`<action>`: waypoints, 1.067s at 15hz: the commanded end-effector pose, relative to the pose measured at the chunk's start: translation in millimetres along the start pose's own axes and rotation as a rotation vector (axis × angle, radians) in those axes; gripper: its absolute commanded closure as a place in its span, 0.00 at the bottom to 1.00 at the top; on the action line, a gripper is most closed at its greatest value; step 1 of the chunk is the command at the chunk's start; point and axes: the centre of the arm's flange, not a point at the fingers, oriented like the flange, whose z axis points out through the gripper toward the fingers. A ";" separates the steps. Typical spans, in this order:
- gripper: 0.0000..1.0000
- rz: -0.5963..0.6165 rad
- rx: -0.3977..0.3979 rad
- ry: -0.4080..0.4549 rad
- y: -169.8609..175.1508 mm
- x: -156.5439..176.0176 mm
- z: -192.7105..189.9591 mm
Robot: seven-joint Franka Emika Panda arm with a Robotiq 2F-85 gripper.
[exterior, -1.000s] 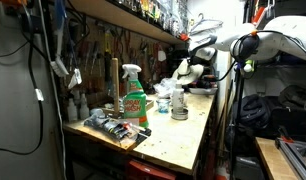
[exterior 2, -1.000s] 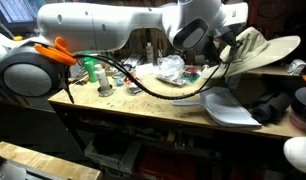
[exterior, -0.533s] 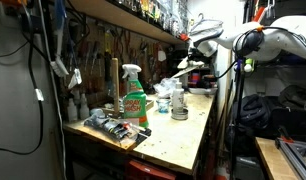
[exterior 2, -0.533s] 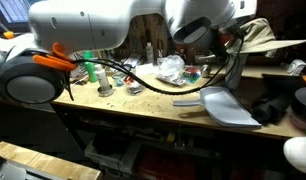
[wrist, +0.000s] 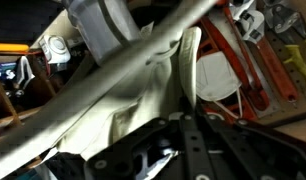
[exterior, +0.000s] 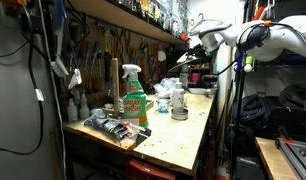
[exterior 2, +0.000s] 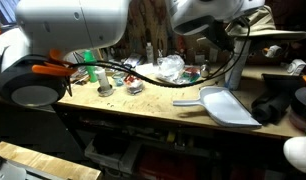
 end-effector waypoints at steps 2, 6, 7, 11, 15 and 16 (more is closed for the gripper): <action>0.99 -0.003 0.145 0.026 -0.5 -0.3 -30.8; 0.99 -0.027 0.287 -0.008 -4.6 -3.4 -42.3; 0.99 -0.038 0.327 -0.026 -5.9 -4.2 -45.8; 0.99 -0.086 0.461 -0.108 -7.9 -10.8 -58.8; 0.99 -0.140 0.562 -0.183 -7.2 -19.6 -71.6; 0.99 -0.151 0.580 -0.197 -6.3 -20.7 -73.7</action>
